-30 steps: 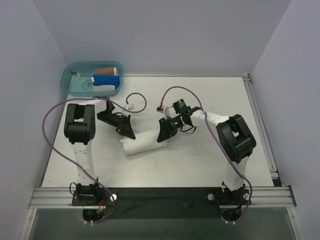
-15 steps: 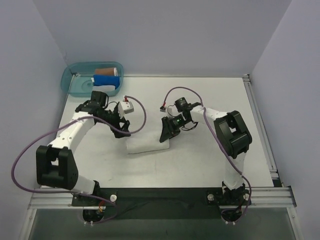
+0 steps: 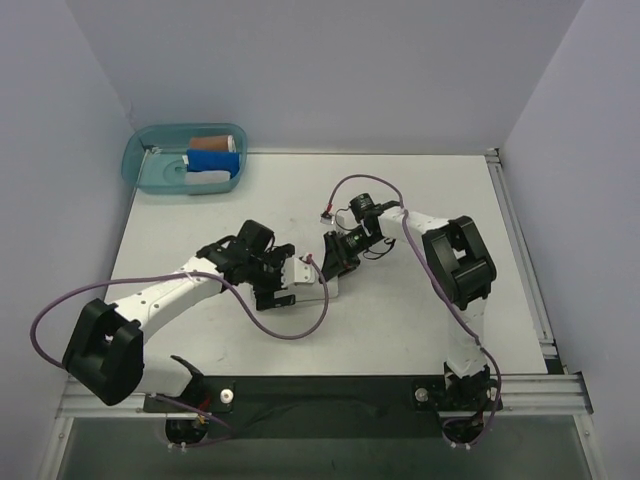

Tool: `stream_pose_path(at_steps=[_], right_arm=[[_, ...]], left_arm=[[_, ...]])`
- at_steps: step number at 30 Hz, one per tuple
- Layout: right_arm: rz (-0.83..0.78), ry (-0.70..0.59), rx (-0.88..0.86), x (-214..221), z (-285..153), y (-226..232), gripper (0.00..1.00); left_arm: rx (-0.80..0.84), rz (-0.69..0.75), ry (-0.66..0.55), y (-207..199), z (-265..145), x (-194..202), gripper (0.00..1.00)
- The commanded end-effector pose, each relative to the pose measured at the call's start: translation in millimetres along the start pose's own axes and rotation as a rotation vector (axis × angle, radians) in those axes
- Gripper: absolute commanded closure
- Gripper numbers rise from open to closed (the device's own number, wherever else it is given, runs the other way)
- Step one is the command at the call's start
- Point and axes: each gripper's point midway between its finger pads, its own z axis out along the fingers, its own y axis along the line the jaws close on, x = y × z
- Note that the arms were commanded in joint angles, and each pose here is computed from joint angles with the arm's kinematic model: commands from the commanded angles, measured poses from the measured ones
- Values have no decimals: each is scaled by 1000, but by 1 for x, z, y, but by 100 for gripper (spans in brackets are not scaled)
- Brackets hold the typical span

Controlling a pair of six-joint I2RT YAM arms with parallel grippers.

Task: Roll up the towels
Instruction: Roll the towel, then place the rolled towel into the container

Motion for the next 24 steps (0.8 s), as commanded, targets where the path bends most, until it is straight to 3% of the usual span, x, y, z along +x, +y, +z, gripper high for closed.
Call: stream_pose_path(at_steps=[1, 6, 18, 21, 24], right_arm=[[39, 17, -23, -2, -4, 3, 100], [43, 11, -42, -8, -7, 4, 100], [84, -40, -103, -36, -22, -2, 100], [86, -52, -111, -42, -25, -4, 100], [85, -68, -101, -47, -32, -6, 99]], left_arm=[[-94, 79, 32, 16, 12, -2, 4], [-106, 101, 144, 19, 31, 25, 8], [-16, 69, 268, 13, 70, 67, 39], [15, 20, 298, 11, 80, 75, 43], [24, -58, 309, 16, 81, 77, 60]])
